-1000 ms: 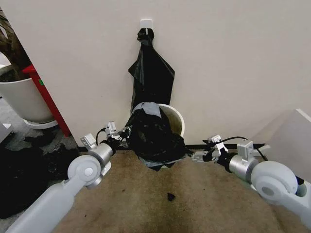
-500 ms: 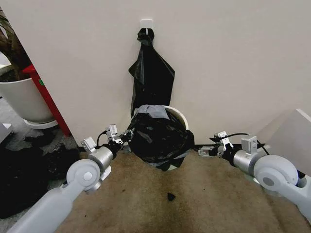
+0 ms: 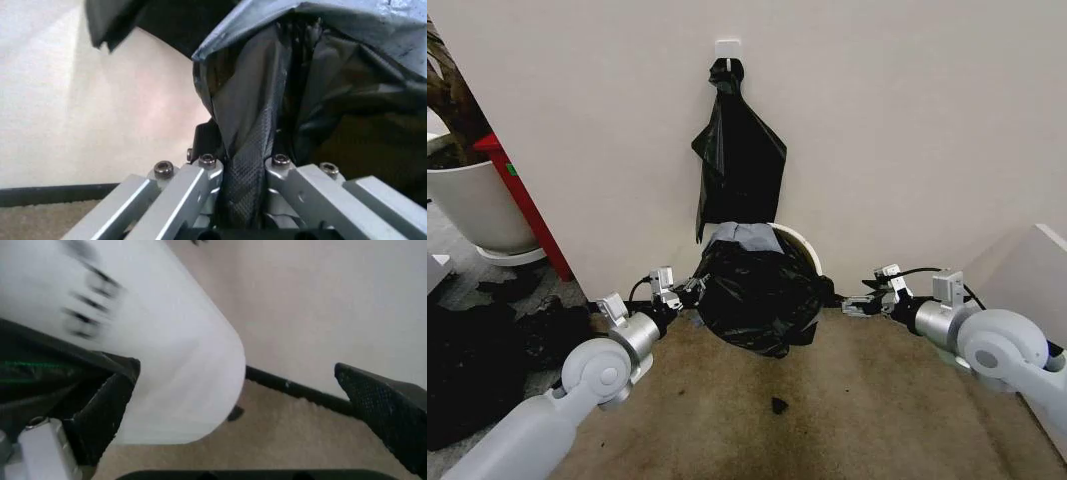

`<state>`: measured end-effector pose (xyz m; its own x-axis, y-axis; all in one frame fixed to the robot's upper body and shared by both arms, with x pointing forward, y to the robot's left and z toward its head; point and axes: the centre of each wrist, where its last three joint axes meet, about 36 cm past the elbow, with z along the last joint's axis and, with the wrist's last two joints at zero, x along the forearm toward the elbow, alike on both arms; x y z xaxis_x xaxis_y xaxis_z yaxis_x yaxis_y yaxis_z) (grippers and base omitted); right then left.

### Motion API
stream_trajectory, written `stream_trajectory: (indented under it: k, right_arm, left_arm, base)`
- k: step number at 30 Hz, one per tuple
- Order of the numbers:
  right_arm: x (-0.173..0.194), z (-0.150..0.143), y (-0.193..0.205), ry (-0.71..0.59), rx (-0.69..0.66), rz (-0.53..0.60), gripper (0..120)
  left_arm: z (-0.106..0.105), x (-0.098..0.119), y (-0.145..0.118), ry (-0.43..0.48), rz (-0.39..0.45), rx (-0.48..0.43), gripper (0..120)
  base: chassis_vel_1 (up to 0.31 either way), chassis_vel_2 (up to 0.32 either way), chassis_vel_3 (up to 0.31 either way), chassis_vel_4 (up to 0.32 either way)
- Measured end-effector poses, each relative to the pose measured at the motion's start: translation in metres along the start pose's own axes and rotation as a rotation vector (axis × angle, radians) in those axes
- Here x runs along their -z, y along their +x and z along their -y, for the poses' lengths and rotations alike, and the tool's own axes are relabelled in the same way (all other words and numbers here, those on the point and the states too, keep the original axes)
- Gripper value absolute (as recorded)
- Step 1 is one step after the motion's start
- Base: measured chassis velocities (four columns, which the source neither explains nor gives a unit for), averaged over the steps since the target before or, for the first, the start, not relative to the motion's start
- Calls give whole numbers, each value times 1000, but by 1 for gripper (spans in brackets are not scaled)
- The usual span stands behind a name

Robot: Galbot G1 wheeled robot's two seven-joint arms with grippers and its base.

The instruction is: Place the garbage bag over the trash bin.

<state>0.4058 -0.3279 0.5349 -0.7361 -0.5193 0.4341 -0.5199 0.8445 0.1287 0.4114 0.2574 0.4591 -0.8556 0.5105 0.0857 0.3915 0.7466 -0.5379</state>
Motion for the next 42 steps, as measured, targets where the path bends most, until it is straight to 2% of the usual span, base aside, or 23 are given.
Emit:
stream_trajectory:
  k: [8, 12, 18, 21, 27, 31, 36, 38, 39, 42]
  right_arm:
    - [0, -18, 4, 42, 52, 34, 100]
    - [-4, -18, 4, 51, 68, 58, 100]
    - [-11, -1, 2, 68, 178, 114, 100]
    - [-15, 15, 1, 129, 279, 148, 100]
    - [-15, 38, 2, 232, 381, 180, 100]
    - [0, 41, 8, 241, 376, 196, 100]
    - [52, 27, 23, 249, 352, 227, 100]
    - [79, 13, 31, 257, 316, 253, 100]
    - [79, 13, 31, 257, 316, 253, 100]
    - [94, -21, 38, 217, 183, 279, 100]
  left_arm:
    - [-1, 9, -8, 52, 23, 73, 5]
    - [-3, 11, -8, 78, 26, 76, 5]
    - [-8, 13, -9, 132, 21, 83, 5]
    - [-11, 13, -10, 145, 18, 87, 5]
    - [-12, 14, -11, 161, 18, 85, 5]
    - [-12, 12, -10, 114, 18, 85, 5]
    - [-7, 4, -4, 0, 25, 67, 5]
    - [0, -1, -2, -81, 37, 52, 5]
    - [0, -1, -2, -81, 37, 52, 5]
    - [9, -4, 0, -161, 50, 35, 5]
  base:
    - [0, 0, 0, 0]
    - [0, 0, 0, 0]
    - [0, 0, 0, 0]
    - [0, 0, 0, 0]
    - [0, 0, 0, 0]
    - [0, 0, 0, 0]
    - [0, 0, 0, 0]
    - [0, 0, 0, 0]
    - [0, 0, 0, 0]
    - [0, 0, 0, 0]
